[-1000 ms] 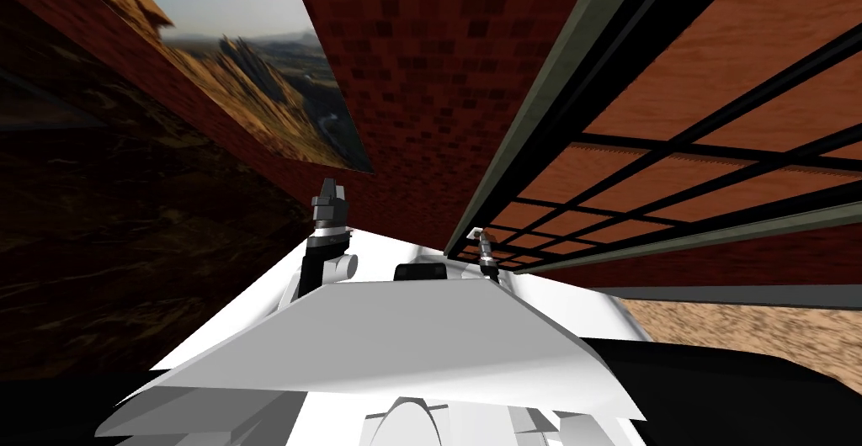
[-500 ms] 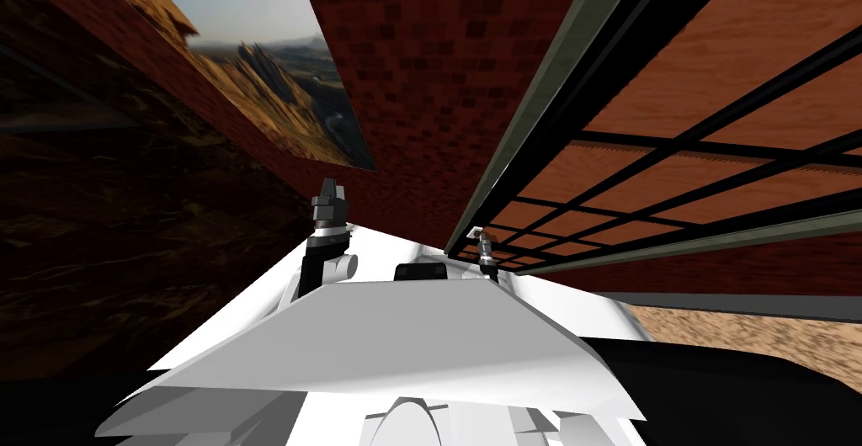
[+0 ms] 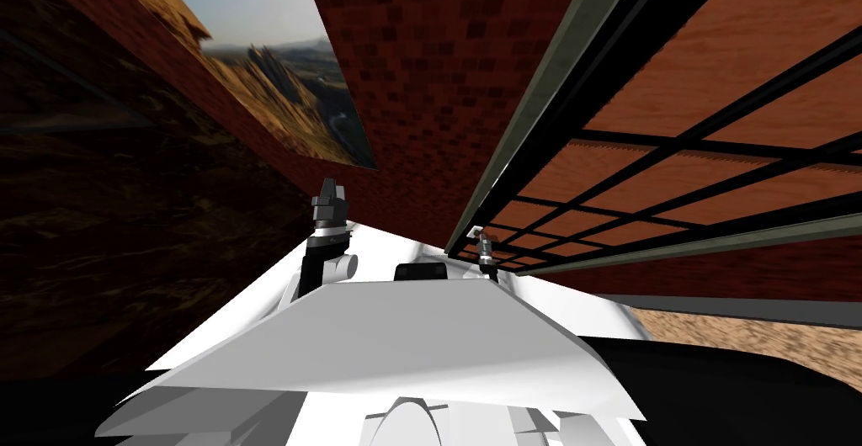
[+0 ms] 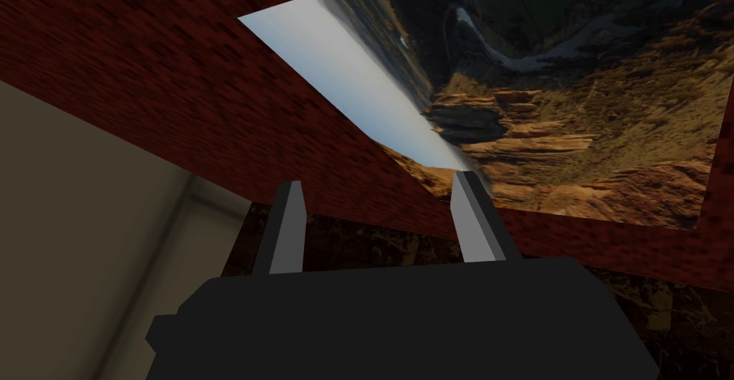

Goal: Pull the door open

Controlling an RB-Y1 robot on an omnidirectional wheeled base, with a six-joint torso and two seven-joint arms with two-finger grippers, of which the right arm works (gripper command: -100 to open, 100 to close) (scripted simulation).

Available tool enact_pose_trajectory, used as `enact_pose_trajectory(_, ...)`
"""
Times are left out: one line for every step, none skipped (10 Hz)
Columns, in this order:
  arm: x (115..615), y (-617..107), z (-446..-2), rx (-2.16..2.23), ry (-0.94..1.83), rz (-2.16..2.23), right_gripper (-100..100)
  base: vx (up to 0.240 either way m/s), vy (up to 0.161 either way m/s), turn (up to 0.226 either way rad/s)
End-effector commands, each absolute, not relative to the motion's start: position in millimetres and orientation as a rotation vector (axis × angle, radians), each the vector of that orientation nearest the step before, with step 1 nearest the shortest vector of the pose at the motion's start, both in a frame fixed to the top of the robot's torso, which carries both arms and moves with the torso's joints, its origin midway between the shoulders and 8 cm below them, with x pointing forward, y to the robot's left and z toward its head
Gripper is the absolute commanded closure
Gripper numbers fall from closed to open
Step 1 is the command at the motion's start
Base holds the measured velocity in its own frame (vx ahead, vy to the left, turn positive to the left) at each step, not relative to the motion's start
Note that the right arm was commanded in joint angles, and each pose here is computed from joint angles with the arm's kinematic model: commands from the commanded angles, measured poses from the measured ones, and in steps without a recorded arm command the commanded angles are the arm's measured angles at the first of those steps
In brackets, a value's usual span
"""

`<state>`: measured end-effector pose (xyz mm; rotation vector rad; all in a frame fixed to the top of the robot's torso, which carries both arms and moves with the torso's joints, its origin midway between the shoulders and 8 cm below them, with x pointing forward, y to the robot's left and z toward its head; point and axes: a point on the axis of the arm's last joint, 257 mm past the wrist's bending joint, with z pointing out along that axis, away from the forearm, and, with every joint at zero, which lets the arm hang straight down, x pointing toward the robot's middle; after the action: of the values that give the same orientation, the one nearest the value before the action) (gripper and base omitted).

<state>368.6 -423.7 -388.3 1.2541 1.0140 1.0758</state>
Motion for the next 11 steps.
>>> enact_pose_trajectory(370,-423,-388,1.287,0.982,1.109,-100,-0.031,-0.012,0.007)
enact_pose_trajectory(371,-423,-388,1.305,0.963,1.128,-100,-0.05,-0.015,0.029)
enact_pose_trajectory(372,-422,-388,1.327,0.94,1.151,-100,-0.052,-0.007,0.036)
enact_pose_trajectory(373,-421,-388,1.352,0.913,1.178,-100,-0.056,0.011,0.066)
enact_pose_trajectory(375,-421,-388,1.377,0.886,1.204,-100,-0.063,0.016,0.051)
enact_pose_trajectory(376,-420,-388,1.403,0.856,1.23,-100,-0.068,0.002,0.039)
enact_pose_trajectory(376,-420,-388,1.409,0.849,1.239,-100,-0.046,-0.007,0.018)
enact_pose_trajectory(378,-419,-388,1.439,0.813,1.271,-100,-0.049,-0.007,0.034)
enact_pose_trajectory(380,-418,-388,1.465,0.78,1.298,-100,-0.067,-0.015,0.042)
enact_pose_trajectory(380,-418,-388,1.472,0.773,1.307,-100,-0.046,-0.01,0.031)
enact_pose_trajectory(382,-417,-388,1.503,0.732,1.341,-100,-0.042,-0.006,0.043)
